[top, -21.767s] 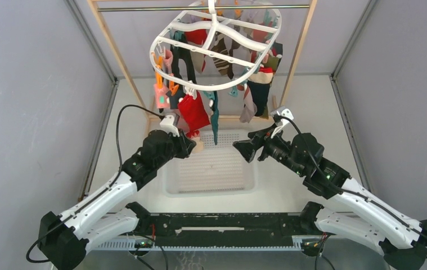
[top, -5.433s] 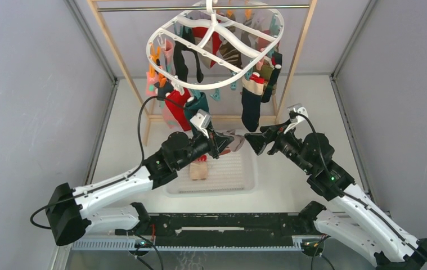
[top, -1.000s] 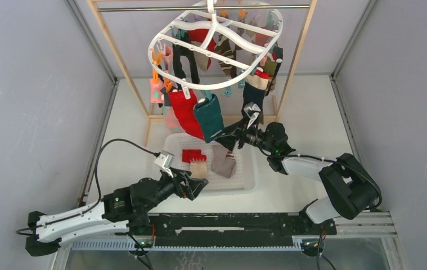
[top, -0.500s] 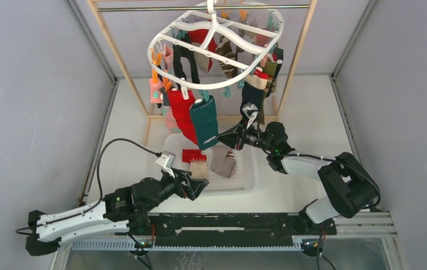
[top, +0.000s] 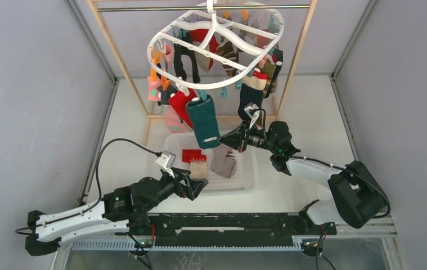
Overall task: Remove the socks clipped to the hanger
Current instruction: Remove the sock from the hanger.
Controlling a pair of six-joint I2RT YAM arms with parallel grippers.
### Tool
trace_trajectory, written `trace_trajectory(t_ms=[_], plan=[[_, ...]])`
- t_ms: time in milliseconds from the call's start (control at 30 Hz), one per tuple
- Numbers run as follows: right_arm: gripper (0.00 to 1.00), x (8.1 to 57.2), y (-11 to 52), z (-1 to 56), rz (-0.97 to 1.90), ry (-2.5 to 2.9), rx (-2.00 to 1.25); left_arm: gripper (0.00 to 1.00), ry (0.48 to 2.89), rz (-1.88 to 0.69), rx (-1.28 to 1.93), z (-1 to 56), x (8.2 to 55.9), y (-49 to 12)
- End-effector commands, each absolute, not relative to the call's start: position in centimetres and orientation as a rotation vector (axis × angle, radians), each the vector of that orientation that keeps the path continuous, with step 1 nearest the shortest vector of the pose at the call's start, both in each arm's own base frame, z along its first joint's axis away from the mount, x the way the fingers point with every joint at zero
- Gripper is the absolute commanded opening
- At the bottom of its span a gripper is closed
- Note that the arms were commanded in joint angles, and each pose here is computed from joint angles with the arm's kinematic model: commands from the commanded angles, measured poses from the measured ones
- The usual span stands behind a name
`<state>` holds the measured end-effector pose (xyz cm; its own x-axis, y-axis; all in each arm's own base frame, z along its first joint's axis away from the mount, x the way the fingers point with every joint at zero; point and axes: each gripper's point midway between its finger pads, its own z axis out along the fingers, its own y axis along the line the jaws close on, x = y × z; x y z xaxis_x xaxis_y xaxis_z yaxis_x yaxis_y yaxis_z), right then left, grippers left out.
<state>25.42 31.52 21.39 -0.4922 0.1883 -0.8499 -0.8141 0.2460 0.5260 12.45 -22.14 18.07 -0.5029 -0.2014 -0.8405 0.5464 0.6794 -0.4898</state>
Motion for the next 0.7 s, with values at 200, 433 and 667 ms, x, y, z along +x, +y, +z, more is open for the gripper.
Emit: trace_trajectory(t_ms=[200, 433, 667], plan=[[0.00, 25.0, 30.6, 24.1, 1.315, 1.599, -0.599, 1.00, 1.669, -0.889, 0.277, 28.3, 13.9, -20.5], [0.00, 24.6, 29.6, 24.5, 1.292, 1.628, -0.581, 1.00, 1.555, -0.876, 0.320, 33.7, 14.2, -20.5], [0.00, 23.5, 28.7, 26.2, 1.288, 1.591, -0.594, 1.00, 1.484, -0.877, 0.318, 37.7, 14.9, -21.3]])
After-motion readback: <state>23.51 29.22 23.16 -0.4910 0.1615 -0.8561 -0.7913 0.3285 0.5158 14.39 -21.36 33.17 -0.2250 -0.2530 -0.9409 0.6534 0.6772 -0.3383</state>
